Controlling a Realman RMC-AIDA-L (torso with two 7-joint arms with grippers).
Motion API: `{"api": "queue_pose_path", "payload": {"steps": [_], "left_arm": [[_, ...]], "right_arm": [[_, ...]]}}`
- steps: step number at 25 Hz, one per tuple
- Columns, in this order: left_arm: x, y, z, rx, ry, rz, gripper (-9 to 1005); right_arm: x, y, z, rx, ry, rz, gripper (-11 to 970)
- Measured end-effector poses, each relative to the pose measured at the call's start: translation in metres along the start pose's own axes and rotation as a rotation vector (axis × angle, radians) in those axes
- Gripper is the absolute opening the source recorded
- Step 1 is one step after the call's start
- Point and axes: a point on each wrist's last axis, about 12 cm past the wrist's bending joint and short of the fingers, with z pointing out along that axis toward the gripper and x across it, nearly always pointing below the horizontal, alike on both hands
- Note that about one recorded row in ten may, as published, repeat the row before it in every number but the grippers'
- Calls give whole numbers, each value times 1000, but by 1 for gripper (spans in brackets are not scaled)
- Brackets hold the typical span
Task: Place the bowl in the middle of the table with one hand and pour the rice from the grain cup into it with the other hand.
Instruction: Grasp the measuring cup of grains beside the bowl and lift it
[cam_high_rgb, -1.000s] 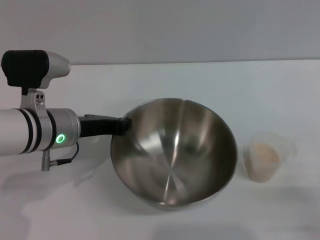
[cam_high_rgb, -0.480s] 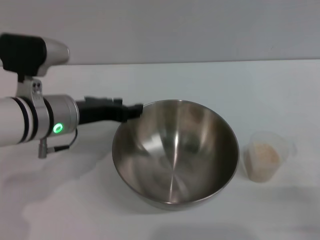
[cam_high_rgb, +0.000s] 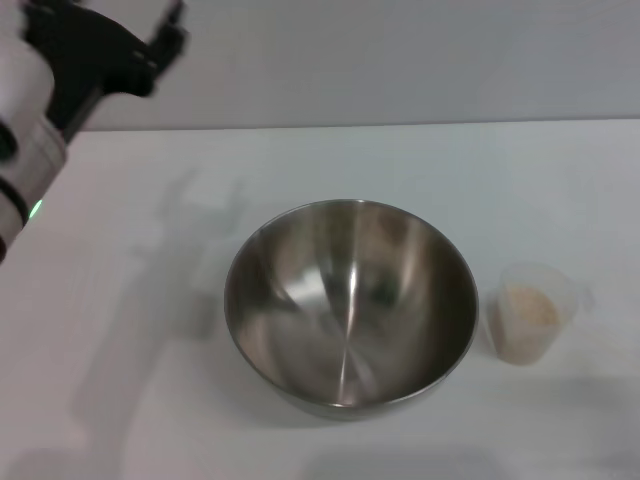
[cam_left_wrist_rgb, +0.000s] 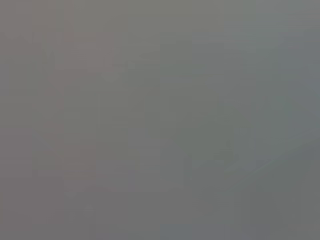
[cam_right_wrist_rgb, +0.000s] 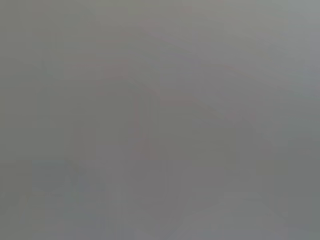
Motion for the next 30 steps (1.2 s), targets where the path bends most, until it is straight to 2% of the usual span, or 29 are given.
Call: {"api": "queue_pose_path", "payload": {"steps": [2,4,5,6,7,10,12,13,14,16,17,22,30], "left_arm": [[4,-2,-10,-126,-53,64,743],[4,-2,-10,-126,-53,64,758],[10,-4,-18,-207,-85,90,766],[30,-9,-36,-348,-150,93,774],[41,-11,-43,-385,-177,79,782],[51,-13,-51,-410,-202,58,805],[86,-11,-68,-422,-217,-74,813],[86,-11,-68,-422,-217,-74,813],[98,-11,-72,-414,-204,-98,813],[98,-11,-72,-414,-204,-98,813],[125,-9,-83,-395,-160,-152,813],[136,-9,-90,-386,-129,-167,812],[140,-8,-96,-393,-118,-164,813]], "right_arm": [[1,2,-5,-54,19,-12,822],[2,2,-8,-72,28,-18,822],[2,2,-10,-84,36,-22,822],[2,3,-14,-95,43,-24,822],[3,3,-21,-110,61,-24,822],[3,3,-27,-113,82,-25,823],[8,2,-33,-108,131,-30,823],[8,2,-33,-108,131,-30,821],[10,2,-34,-108,151,-31,820],[14,2,-35,-113,190,-33,816],[18,2,-35,-122,223,-35,815],[27,5,-27,-142,279,-36,806],[38,13,-11,-176,335,-32,793]]}}
